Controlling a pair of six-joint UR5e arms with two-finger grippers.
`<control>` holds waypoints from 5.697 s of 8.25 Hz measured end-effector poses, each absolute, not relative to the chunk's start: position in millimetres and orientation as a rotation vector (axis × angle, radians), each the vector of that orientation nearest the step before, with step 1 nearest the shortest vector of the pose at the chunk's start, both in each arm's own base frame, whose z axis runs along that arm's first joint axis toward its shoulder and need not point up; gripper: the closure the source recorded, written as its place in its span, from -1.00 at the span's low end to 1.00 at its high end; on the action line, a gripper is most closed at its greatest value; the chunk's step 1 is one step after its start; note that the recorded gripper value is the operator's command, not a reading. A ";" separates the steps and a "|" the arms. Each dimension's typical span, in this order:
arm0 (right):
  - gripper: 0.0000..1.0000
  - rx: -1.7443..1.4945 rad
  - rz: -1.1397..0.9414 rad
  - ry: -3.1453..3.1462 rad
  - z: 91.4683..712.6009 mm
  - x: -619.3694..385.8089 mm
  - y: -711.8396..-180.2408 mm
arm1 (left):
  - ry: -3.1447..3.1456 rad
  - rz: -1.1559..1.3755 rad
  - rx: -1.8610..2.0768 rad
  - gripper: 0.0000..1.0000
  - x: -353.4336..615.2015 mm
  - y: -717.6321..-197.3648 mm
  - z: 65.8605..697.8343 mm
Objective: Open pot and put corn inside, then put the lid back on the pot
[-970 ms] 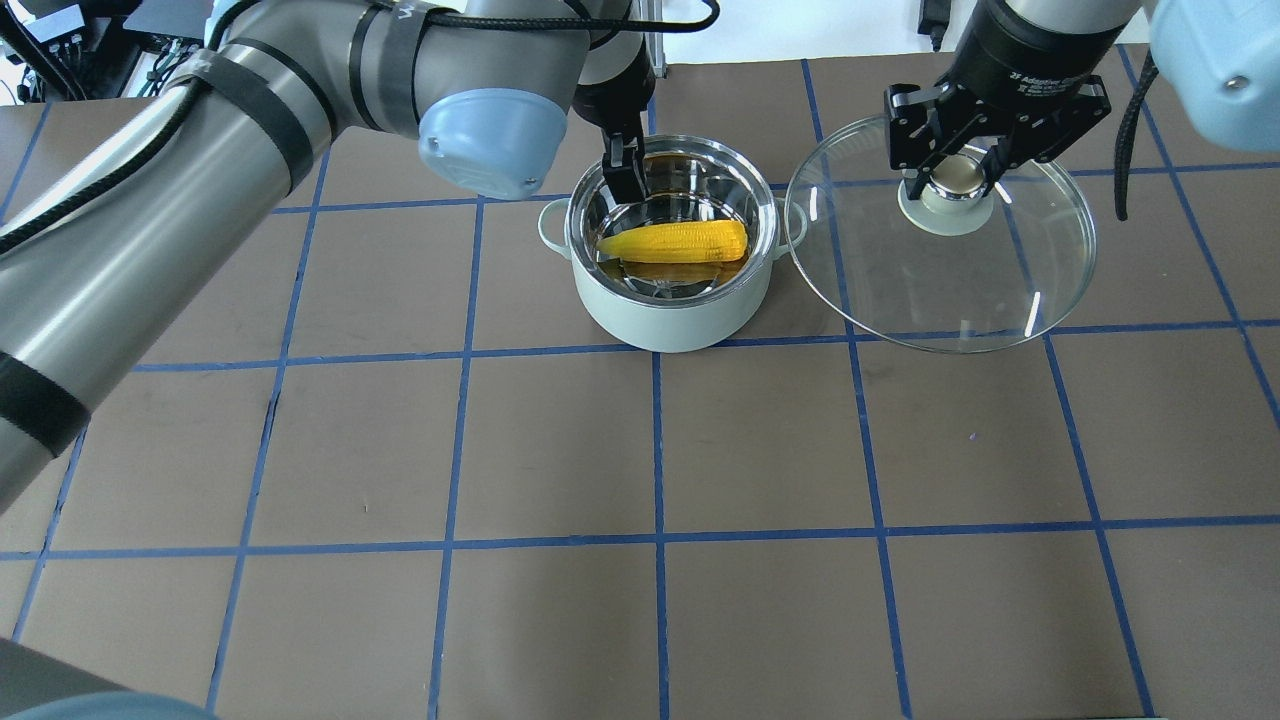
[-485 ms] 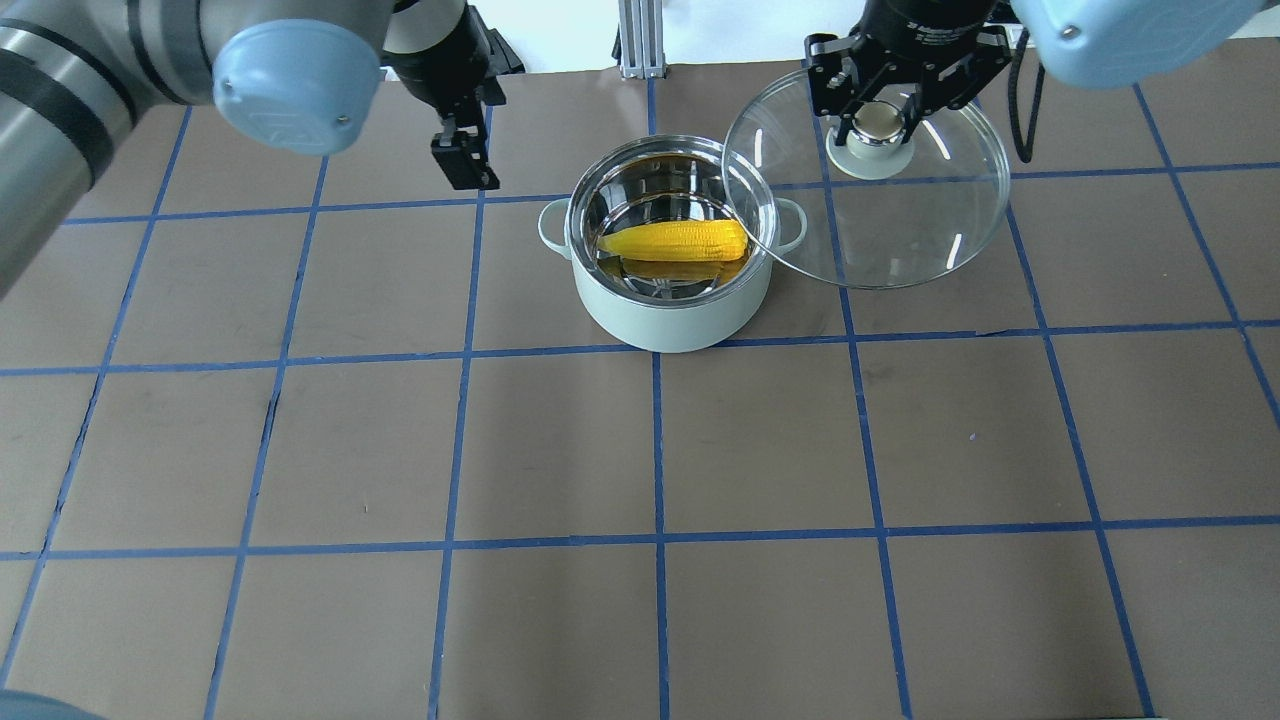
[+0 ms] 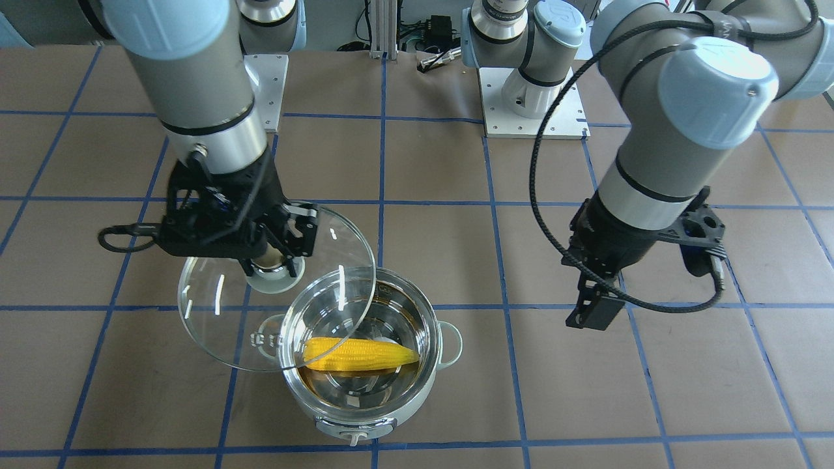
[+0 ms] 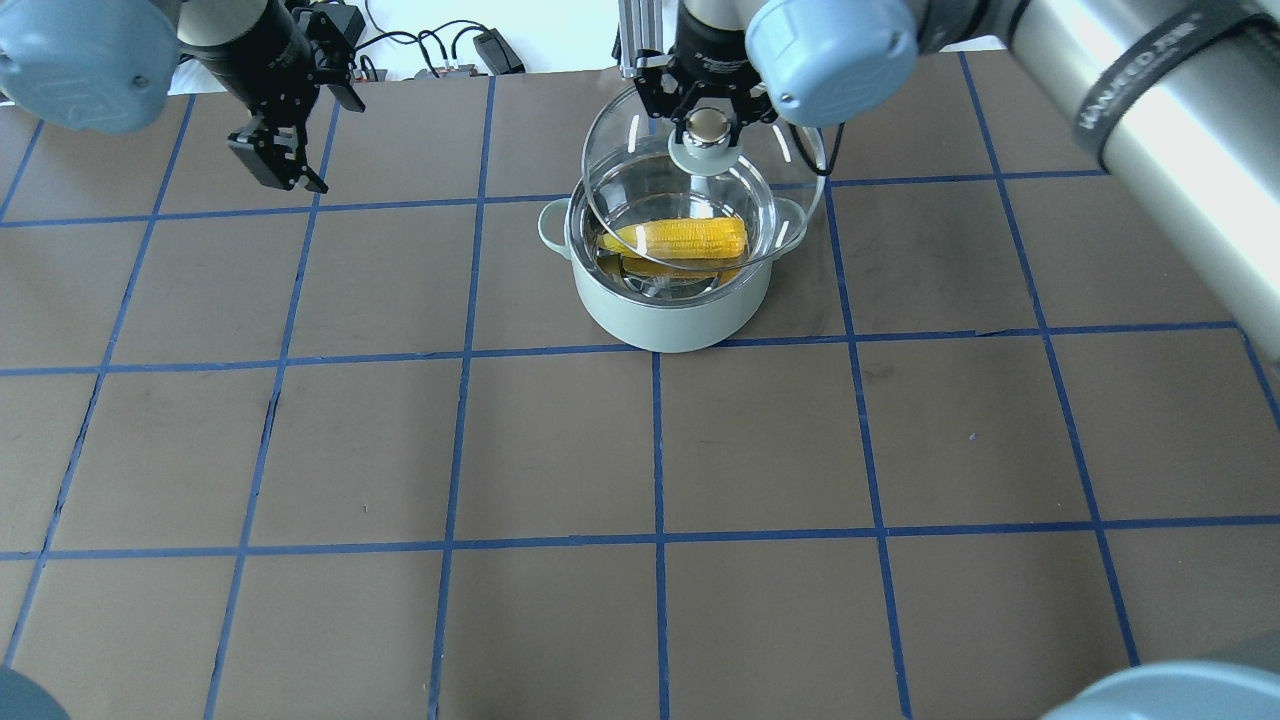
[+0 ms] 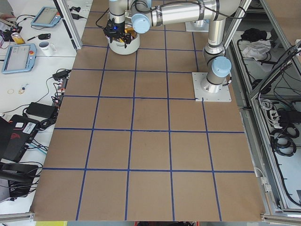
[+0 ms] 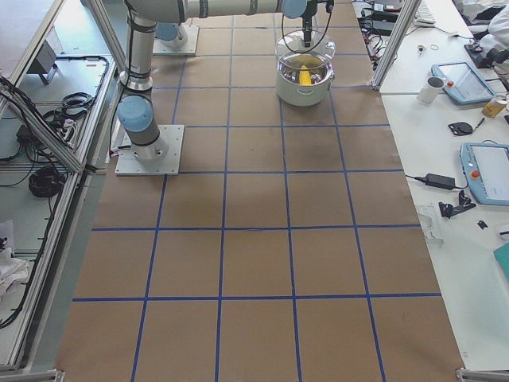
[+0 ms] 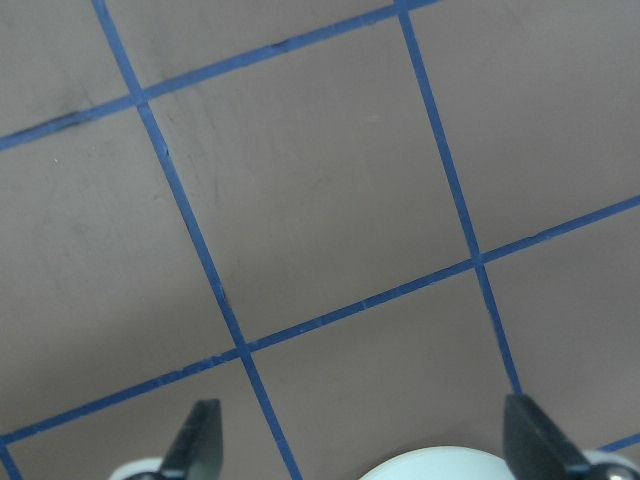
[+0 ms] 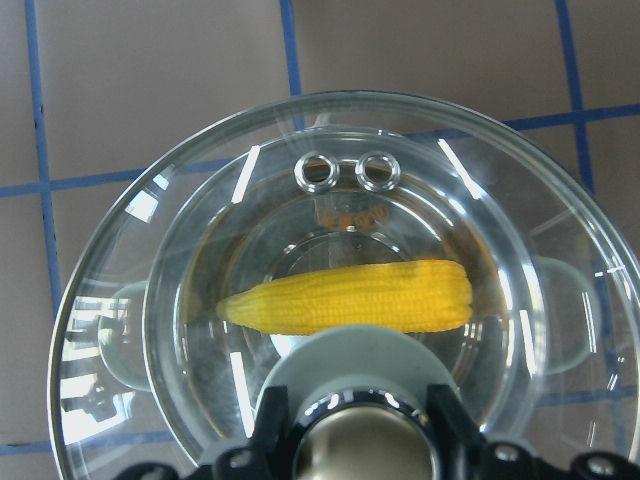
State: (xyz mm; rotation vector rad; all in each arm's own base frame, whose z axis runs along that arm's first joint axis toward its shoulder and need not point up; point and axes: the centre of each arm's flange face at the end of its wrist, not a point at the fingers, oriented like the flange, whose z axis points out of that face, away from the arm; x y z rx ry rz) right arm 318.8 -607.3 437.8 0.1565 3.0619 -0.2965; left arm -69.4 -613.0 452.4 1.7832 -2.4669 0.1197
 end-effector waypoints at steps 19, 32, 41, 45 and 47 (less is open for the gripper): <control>0.11 0.165 -0.218 3.121 356.1 339.2 -642.8 | -3.134 0.214 -0.028 -1.00 -144.6 -504.5 498.2; 0.12 0.183 -0.198 3.098 357.1 339.9 -636.5 | -3.138 0.207 -0.212 -1.00 -140.3 -510.2 492.4; 0.12 0.163 -0.179 3.106 346.4 339.8 -634.7 | -3.141 0.172 -0.183 -1.00 -140.0 -516.6 483.6; 0.12 0.183 -0.207 3.098 348.0 340.2 -636.2 | -3.138 0.165 -0.184 -1.00 -140.4 -520.1 480.3; 0.11 0.182 -0.209 3.097 347.9 340.0 -636.5 | -3.137 0.165 -0.184 -1.00 -140.5 -520.5 479.7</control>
